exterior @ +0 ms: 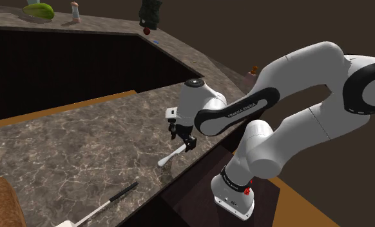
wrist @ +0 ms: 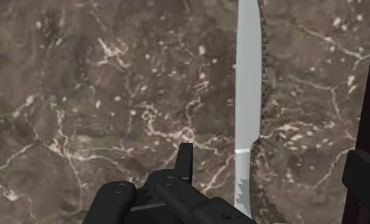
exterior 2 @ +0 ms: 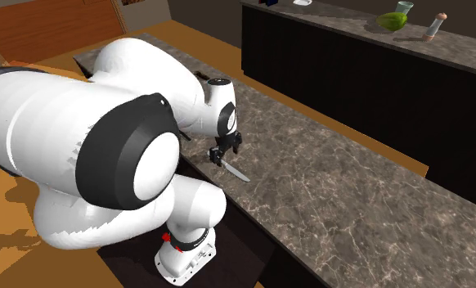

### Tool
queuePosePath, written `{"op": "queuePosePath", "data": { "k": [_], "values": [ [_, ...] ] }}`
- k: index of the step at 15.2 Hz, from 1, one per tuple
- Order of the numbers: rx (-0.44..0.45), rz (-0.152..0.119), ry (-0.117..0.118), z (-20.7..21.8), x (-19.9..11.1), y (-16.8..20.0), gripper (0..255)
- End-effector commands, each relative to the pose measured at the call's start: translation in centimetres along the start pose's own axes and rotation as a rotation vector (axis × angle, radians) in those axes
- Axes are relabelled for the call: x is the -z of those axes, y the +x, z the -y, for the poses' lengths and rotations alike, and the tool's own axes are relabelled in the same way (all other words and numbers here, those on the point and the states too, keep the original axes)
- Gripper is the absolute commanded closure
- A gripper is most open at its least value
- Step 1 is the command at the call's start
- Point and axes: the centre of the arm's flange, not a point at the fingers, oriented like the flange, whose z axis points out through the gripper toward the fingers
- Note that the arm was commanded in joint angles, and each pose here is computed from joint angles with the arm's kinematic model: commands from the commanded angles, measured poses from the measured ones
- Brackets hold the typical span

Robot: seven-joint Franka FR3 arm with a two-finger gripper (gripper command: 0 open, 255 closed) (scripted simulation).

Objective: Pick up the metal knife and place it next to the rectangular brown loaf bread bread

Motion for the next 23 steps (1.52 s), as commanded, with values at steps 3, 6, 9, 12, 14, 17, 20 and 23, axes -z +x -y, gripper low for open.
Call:
{"op": "queuePosePath", "data": {
  "k": [3,6,9,12,14,17,20,23],
  "values": [
    [0.046,0.000,-0.004,0.0,-2.5,0.2,0],
    [0.046,0.000,-0.004,0.0,-4.1,0.2,0],
    [0.046,0.000,-0.004,0.0,-4.9,0.2,0],
    [0.046,0.000,-0.004,0.0,-4.9,0.2,0],
    [0.046,0.000,-0.004,0.0,-4.9,0.2,0],
    [0.046,0.000,-0.004,0.0,-4.9,0.2,255],
    [0.046,0.000,-0.004,-0.1,-4.6,0.1,255],
    [0.046,-0.001,-0.004,0.0,-4.6,0.1,255]
  ]
}}
